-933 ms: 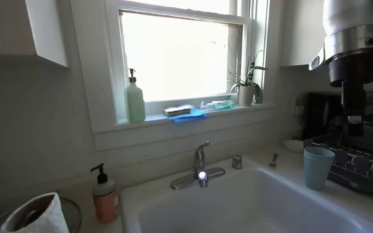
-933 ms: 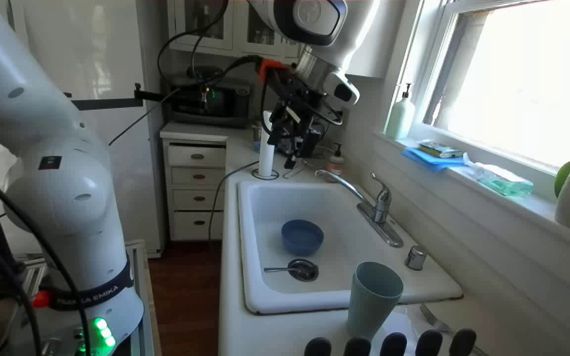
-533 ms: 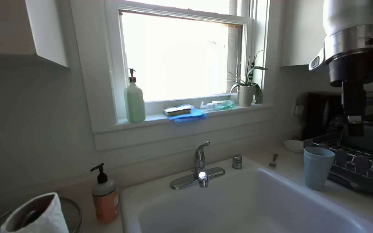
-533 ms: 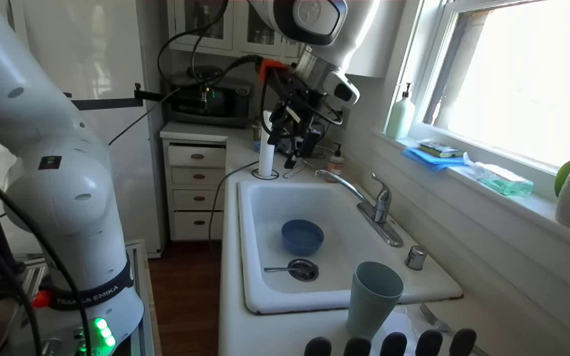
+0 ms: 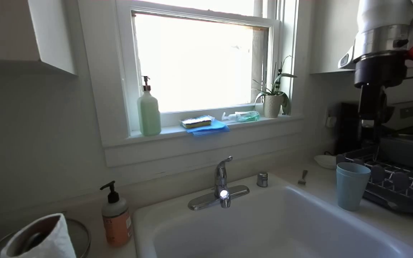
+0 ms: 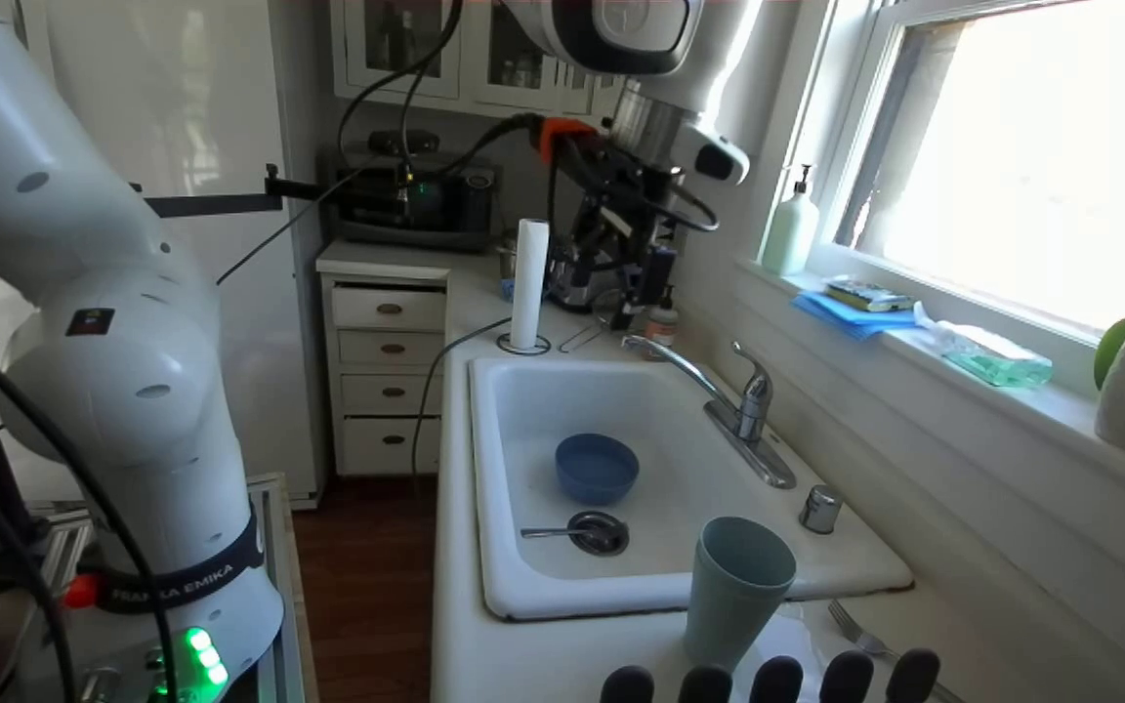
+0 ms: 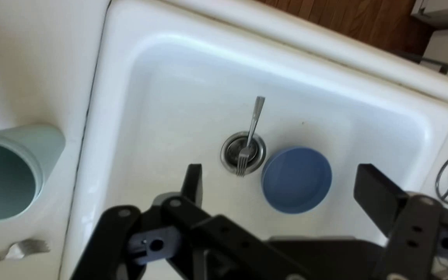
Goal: Put the bottle on the window seal upright
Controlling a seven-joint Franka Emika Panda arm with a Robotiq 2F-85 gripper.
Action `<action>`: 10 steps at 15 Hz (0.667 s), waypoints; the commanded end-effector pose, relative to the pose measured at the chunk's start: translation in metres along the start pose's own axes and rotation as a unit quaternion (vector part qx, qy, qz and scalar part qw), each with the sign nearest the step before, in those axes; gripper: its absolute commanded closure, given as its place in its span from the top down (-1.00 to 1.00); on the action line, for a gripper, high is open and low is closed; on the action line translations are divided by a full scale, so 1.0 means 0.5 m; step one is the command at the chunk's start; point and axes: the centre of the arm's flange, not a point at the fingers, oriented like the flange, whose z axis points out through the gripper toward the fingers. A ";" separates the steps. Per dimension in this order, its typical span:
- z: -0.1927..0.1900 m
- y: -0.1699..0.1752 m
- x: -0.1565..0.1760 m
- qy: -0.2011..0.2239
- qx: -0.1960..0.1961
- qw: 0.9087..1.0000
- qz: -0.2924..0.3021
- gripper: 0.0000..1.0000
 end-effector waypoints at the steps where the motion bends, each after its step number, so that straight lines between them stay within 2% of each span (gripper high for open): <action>1: -0.058 0.023 0.086 0.068 -0.055 0.996 -0.012 1.00; 3: -0.085 0.018 0.140 0.110 -0.092 0.989 -0.021 1.00; 8: -0.128 -0.037 0.261 0.188 -0.141 0.971 -0.037 1.00; 9: -0.129 -0.047 0.275 0.193 -0.148 0.969 -0.048 1.00; 10: -0.113 -0.032 0.218 0.182 -0.125 0.974 -0.048 1.00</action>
